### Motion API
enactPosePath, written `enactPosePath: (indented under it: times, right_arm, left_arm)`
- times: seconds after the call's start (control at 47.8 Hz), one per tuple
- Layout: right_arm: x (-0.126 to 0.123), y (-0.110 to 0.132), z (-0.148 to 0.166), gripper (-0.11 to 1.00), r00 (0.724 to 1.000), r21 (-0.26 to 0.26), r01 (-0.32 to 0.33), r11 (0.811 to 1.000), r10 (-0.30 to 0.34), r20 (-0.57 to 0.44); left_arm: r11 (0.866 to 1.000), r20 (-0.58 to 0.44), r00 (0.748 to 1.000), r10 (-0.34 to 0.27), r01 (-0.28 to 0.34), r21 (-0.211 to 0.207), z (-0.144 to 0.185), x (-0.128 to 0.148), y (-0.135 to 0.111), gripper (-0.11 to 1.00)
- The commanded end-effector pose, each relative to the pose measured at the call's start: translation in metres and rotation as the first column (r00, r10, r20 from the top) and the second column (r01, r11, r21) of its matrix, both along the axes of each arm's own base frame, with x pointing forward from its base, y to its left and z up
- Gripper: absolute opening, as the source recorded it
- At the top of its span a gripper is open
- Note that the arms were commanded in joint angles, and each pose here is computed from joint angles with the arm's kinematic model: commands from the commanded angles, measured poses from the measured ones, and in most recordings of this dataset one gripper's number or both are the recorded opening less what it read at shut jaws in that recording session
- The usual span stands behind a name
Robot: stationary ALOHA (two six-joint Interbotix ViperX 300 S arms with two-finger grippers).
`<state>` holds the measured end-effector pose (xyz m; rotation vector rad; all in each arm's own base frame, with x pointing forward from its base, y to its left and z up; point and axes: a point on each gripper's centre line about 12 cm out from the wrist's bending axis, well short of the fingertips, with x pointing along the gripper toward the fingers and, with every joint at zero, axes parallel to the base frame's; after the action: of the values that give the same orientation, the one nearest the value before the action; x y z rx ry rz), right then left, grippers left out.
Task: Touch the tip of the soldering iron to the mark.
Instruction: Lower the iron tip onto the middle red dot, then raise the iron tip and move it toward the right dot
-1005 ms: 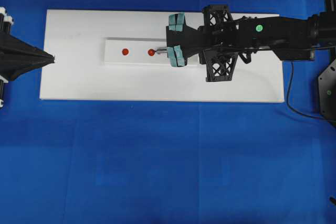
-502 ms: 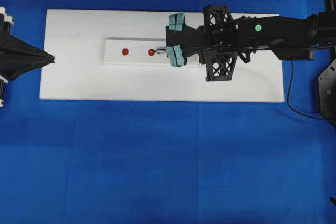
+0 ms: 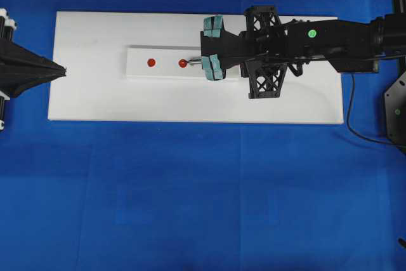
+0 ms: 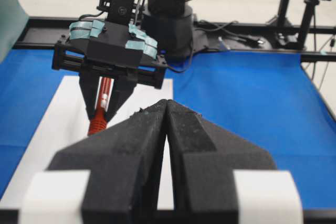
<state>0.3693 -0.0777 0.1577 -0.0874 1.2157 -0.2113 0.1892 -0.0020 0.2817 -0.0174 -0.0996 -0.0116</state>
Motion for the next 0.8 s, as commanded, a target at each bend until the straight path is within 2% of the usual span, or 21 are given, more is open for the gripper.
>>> enactPosePath:
  times: [0.0,0.356,0.774]
  right_arm:
    - [0.005,-0.001,0.011,0.07,0.999,-0.005,0.000,1.000,0.000,0.036]
    - [0.006,-0.003,0.022,0.07,0.999,-0.016,0.003,1.000,-0.002,0.037]
    - [-0.005,-0.008,0.092,0.07,0.995,-0.082,0.026,0.996,-0.018,0.098]
  left_arm:
    - [1.000,0.012,1.000,-0.002,0.002,0.001,0.004,0.002,0.000,0.00]
    - [1.000,0.015,1.000,-0.002,0.002,0.001,0.004,0.002,0.000,0.00]
    - [1.000,0.020,1.000,-0.002,0.002,0.001,0.005,0.001,0.000,0.00]
